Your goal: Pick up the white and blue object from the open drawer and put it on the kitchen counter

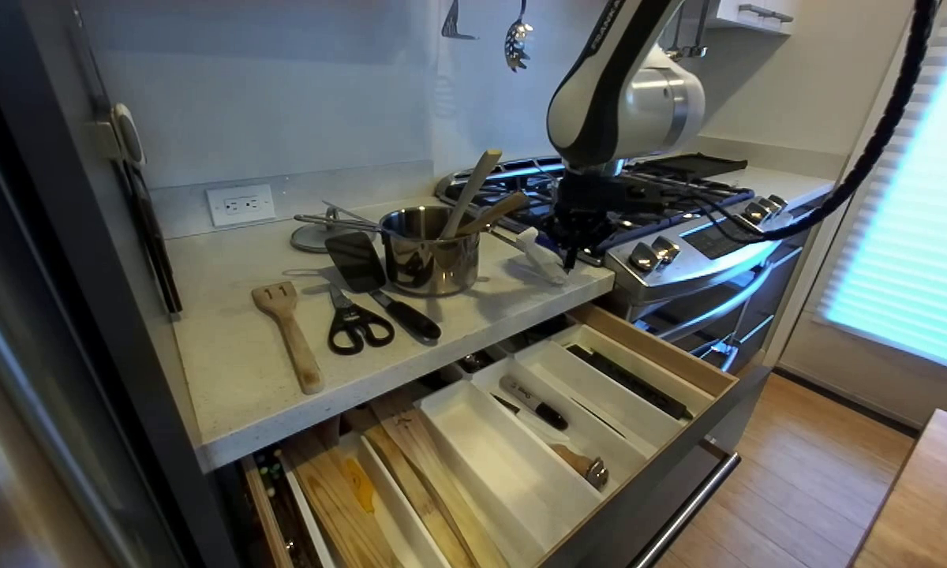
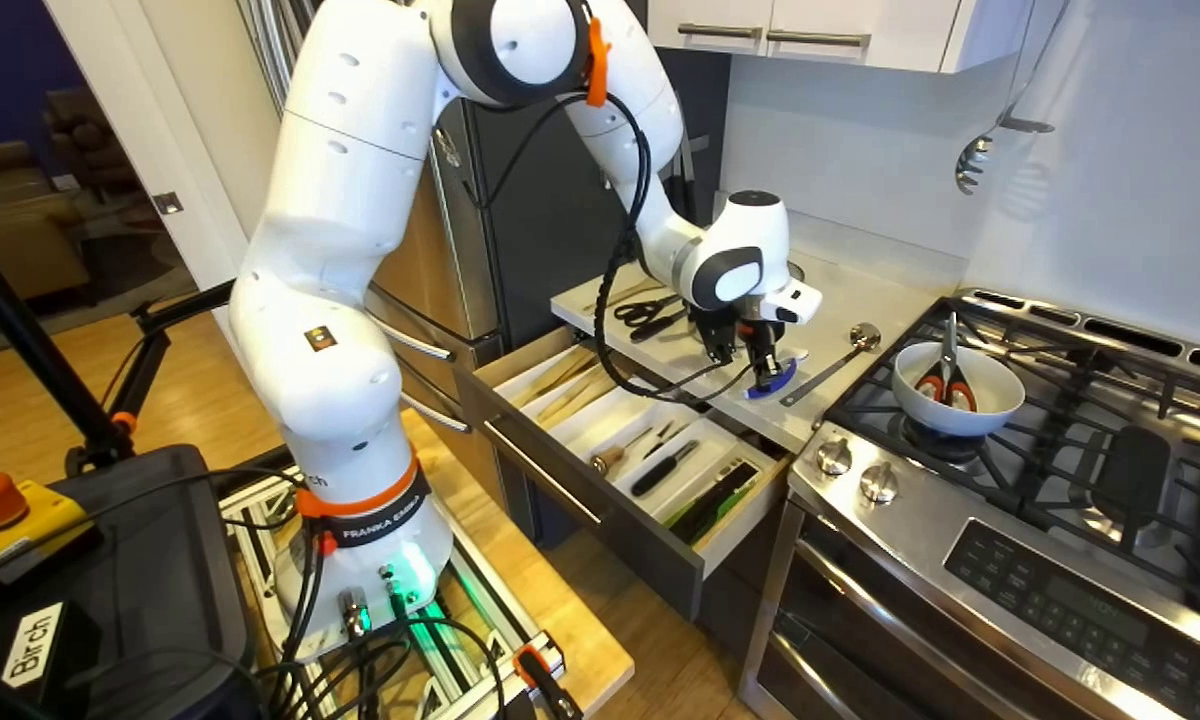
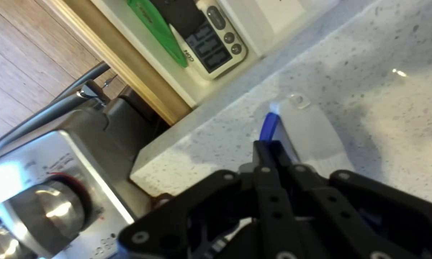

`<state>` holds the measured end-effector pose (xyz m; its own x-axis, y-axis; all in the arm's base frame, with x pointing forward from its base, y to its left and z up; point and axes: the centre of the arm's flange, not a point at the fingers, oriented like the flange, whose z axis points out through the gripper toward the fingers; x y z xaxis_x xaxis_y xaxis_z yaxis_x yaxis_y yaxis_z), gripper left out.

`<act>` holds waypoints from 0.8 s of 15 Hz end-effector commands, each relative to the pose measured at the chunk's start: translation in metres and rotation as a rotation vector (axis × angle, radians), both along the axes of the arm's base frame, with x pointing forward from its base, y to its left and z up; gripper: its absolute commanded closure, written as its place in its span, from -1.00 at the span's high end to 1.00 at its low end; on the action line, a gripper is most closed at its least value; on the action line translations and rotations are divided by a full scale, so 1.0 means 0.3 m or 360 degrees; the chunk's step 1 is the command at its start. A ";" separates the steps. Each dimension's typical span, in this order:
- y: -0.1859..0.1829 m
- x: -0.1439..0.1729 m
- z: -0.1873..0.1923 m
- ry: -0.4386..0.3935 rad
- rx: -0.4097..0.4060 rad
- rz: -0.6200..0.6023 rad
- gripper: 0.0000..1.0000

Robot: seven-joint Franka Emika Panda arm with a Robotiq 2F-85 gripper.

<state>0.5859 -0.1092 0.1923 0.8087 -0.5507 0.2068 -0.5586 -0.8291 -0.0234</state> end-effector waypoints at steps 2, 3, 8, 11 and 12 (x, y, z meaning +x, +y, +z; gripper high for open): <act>0.016 0.154 -0.042 -0.0017 -0.0021 -0.0102 -0.39; -0.017 0.165 0.001 -0.0023 -0.0029 -0.0128 -0.27; -0.242 0.043 0.290 -0.0053 0.0161 0.0103 0.48; -0.319 -0.067 0.452 -0.0231 0.0153 0.0361 0.92; -0.356 -0.098 0.509 -0.0295 0.0138 0.0436 1.00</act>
